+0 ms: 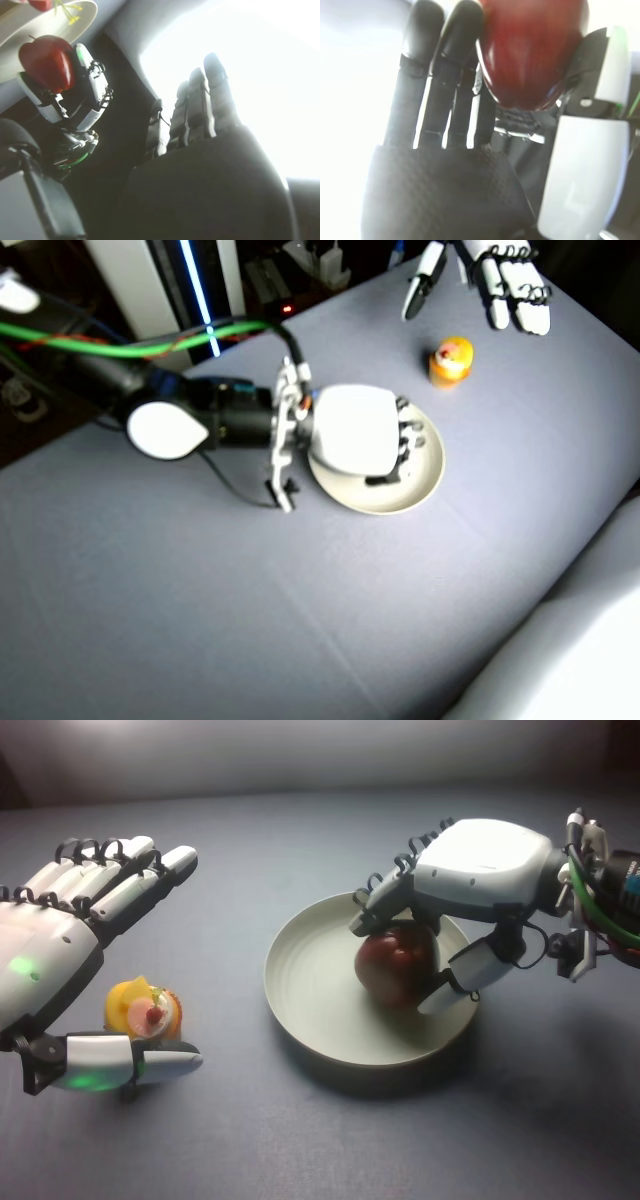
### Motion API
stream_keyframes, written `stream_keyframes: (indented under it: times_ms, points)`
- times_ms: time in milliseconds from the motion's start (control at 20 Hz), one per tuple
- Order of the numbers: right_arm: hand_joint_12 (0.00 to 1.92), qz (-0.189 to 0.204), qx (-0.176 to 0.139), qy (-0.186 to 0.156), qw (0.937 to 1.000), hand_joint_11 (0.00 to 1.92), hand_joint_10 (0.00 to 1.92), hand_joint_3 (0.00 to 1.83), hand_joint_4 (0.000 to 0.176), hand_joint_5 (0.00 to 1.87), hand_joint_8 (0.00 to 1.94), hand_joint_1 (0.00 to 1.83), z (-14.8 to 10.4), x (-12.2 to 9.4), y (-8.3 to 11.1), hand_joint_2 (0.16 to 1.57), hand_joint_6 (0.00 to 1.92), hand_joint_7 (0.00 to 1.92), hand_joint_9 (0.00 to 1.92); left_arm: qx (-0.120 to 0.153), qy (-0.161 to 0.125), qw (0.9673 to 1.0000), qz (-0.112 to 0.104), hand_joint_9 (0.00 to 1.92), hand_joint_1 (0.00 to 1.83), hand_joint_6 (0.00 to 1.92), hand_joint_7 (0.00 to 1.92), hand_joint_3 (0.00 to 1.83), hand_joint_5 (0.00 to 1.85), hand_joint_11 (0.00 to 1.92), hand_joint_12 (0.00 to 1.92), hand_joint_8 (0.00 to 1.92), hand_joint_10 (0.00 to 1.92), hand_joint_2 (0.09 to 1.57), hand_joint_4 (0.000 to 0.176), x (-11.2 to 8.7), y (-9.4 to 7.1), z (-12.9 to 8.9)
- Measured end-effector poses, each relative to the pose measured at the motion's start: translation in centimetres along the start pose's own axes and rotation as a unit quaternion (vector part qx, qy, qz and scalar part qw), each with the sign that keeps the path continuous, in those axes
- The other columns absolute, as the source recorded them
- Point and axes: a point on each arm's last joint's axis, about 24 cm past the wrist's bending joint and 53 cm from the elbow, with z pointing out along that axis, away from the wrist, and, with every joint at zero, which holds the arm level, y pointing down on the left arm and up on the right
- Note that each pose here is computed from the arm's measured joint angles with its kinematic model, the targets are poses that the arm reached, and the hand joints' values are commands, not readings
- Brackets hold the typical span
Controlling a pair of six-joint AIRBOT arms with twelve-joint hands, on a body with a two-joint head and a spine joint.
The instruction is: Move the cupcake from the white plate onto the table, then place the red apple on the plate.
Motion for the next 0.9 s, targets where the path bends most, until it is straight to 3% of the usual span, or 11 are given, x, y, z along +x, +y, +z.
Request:
stream_keyframes:
  times_ms: [200, 250, 350, 450, 500, 550, 600, 700, 800, 850, 900]
  points:
    - [0.97, 0.017, -0.001, -0.004, 0.9998, 0.0, 0.0, 0.0, 0.176, 0.02, 0.0, 1.0, 0.0, 0.0, 0.3, 0.82, 0.0, 0.0, 0.11, 0.0, -0.002, 1.0, -0.003, 0.0, 0.67, 0.0, 0.0, 0.0, 0.0, 0.0, 0.19, 0.0, 0.0, 0.78, 0.176, 0.0, -0.1, 0.0]
    - [0.65, 0.024, -0.009, -0.01, 0.9996, 0.0, 0.0, 0.0, 0.176, 0.0, 0.0, 1.04, -0.6, -0.4, 0.8, 0.79, 0.0, 0.0, 0.01, 0.002, -0.003, 1.0, -0.004, 0.0, 0.7, 0.0, 0.0, 0.0, 0.0, 0.0, 0.1, 0.0, 0.0, 0.78, 0.176, -0.1, -0.2, 0.0]
    - [0.83, 0.043, -0.013, -0.028, 0.9986, 0.0, 0.0, 0.0, 0.176, 0.0, 0.0, 1.07, -2.3, -1.2, 0.4, 0.79, 0.0, 0.0, 0.03, 0.005, -0.008, 0.9999, -0.009, 0.0, 0.69, 0.0, 0.0, 0.0, 0.0, 0.0, 0.09, 0.0, 0.0, 0.77, 0.176, -0.2, -0.5, -0.2]
    - [0.43, 0.056, 0.002, -0.063, 0.9964, 0.0, 0.0, 0.0, 0.176, 0.0, 0.0, 0.52, -5.6, -3.8, -1.1, 0.81, 0.0, 0.0, 0.0, 0.007, -0.01, 0.9998, -0.013, 0.0, 0.71, 0.0, 0.0, 0.0, 0.0, 0.0, 0.02, 0.0, 0.0, 0.75, 0.176, -0.3, -0.5, -0.5]
    - [0.43, 0.059, 0.002, -0.083, 0.9948, 0.0, 0.0, 0.0, 0.176, 0.0, 0.0, 0.52, -6.9, -5.0, -1.2, 0.81, 0.0, 0.0, 0.0, 0.007, -0.013, 0.9998, -0.015, 0.0, 0.71, 0.0, 0.0, 0.0, 0.0, 0.0, 0.02, 0.0, 0.0, 0.75, 0.176, -0.5, -0.5, -0.5]
    - [0.11, 0.062, -0.008, -0.116, 0.9913, 0.0, 0.0, 0.0, 0.176, 0.0, 0.0, 0.55, -8.7, -6.7, -0.7, 0.78, 0.0, 0.0, 0.0, 0.011, -0.02, 0.9996, -0.016, 0.0, 0.72, 0.0, 0.0, 0.0, 0.0, 0.01, 0.02, 0.0, 0.0, 0.75, 0.176, -1.0, -0.8, -0.7]
    - [0.0, 0.066, -0.032, -0.15, 0.9859, 0.0, 0.0, 0.0, 0.176, 0.0, 0.0, 0.72, -10.8, -8.4, 0.6, 0.79, 0.0, 0.0, 0.0, 0.023, -0.033, 0.9991, -0.014, 0.0, 0.73, 0.0, 0.0, 0.01, 0.0, 0.01, 0.02, 0.0, 0.0, 0.78, 0.176, -1.9, -1.4, -0.9]
    - [0.0, 0.076, -0.073, -0.19, 0.9761, 0.0, 0.0, 0.02, 0.176, 0.0, 0.0, 0.81, -13.5, -9.3, 2.4, 0.84, 0.0, 0.0, 0.0, 0.042, -0.049, 0.9977, -0.019, 0.0, 0.68, 0.0, 0.0, 0.02, 0.0, 0.03, 0.04, 0.0, 0.0, 0.81, 0.176, -2.8, -2.5, -1.2]
    - [0.02, 0.093, -0.096, -0.214, 0.9676, 0.03, 0.0, 0.01, 0.176, 0.0, 0.0, 0.71, -16.0, -8.9, 3.2, 0.9, 0.0, 0.0, 0.0, 0.064, -0.065, 0.9954, -0.027, 0.0, 0.71, 0.0, 0.0, 0.02, 0.0, 0.05, 0.04, 0.0, 0.0, 0.82, 0.176, -3.9, -3.4, -1.4]
    - [0.03, 0.1, -0.107, -0.226, 0.9631, 0.05, 0.0, 0.02, 0.167, 0.0, 0.0, 0.7, -17.2, -8.8, 3.6, 0.95, 0.0, 0.0, 0.0, 0.077, -0.077, 0.9936, -0.031, 0.07, 0.7, 0.0, 0.04, 0.0, 0.0, 0.15, 0.21, 0.01, 0.0, 0.8, 0.136, -4.7, -4.0, -1.6]
    - [0.06, 0.106, -0.118, -0.249, 0.9554, 0.11, 0.01, 0.01, 0.103, 0.1, 0.01, 0.75, -18.7, -9.3, 4.0, 1.04, 0.01, 0.11, 0.1, 0.092, -0.095, 0.9906, -0.034, 0.02, 0.89, 0.02, 0.02, 0.04, 0.16, 0.03, 0.08, 0.0, 0.0, 1.15, 0.077, -5.8, -4.6, -1.8]
